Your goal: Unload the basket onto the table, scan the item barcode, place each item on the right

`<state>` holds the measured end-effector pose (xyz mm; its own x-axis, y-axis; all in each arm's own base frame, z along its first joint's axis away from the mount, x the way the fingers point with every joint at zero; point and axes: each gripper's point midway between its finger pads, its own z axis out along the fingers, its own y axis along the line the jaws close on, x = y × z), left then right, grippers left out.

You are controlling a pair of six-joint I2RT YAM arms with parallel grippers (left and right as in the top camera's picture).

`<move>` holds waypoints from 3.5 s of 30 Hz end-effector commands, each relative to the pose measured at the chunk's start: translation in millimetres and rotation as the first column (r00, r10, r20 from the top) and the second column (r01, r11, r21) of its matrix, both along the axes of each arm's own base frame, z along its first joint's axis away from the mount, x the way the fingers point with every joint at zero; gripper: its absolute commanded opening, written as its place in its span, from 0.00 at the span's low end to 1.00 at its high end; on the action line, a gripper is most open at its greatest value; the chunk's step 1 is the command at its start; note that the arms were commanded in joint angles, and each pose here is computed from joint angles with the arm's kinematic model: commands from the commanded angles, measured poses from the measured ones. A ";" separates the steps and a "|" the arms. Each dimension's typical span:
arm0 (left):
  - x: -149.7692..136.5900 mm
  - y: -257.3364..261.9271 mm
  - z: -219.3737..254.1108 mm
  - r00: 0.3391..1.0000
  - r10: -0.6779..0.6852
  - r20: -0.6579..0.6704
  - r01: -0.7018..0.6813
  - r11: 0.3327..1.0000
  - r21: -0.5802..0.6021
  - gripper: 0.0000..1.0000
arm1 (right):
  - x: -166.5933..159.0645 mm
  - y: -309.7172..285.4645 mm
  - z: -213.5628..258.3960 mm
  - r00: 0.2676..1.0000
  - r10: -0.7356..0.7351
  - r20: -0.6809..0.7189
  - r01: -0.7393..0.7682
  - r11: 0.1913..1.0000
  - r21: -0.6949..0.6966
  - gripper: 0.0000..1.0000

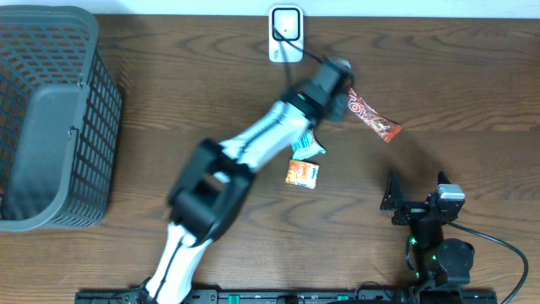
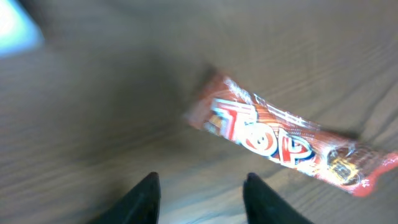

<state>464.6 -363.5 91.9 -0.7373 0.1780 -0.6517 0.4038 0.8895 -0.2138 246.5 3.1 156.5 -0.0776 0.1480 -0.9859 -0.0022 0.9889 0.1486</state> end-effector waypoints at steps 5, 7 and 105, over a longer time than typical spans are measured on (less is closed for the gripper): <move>-14.2 71.9 207.0 0.951 0.016 0.310 0.004 0.998 -0.066 0.66 | -0.2 -1.5 -0.4 1.000 -0.008 -0.001 0.008 1.000 0.010 0.99; -27.7 91.4 246.1 0.923 0.037 0.382 -0.017 0.998 -0.056 0.73 | -0.2 -1.5 -0.4 1.000 -0.008 -0.001 0.008 1.000 0.010 0.99; -271.0 415.5 470.7 0.192 0.531 0.825 -0.708 0.658 -0.258 0.98 | 121.5 204.7 -127.7 0.089 0.466 -0.881 -0.244 0.867 0.434 0.01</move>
<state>195.1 51.5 561.3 0.1609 0.0899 -0.9829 -0.4115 0.9113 0.0159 380.2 207.9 19.2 -0.9706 -0.1758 -0.1642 -0.2254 0.9029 0.3660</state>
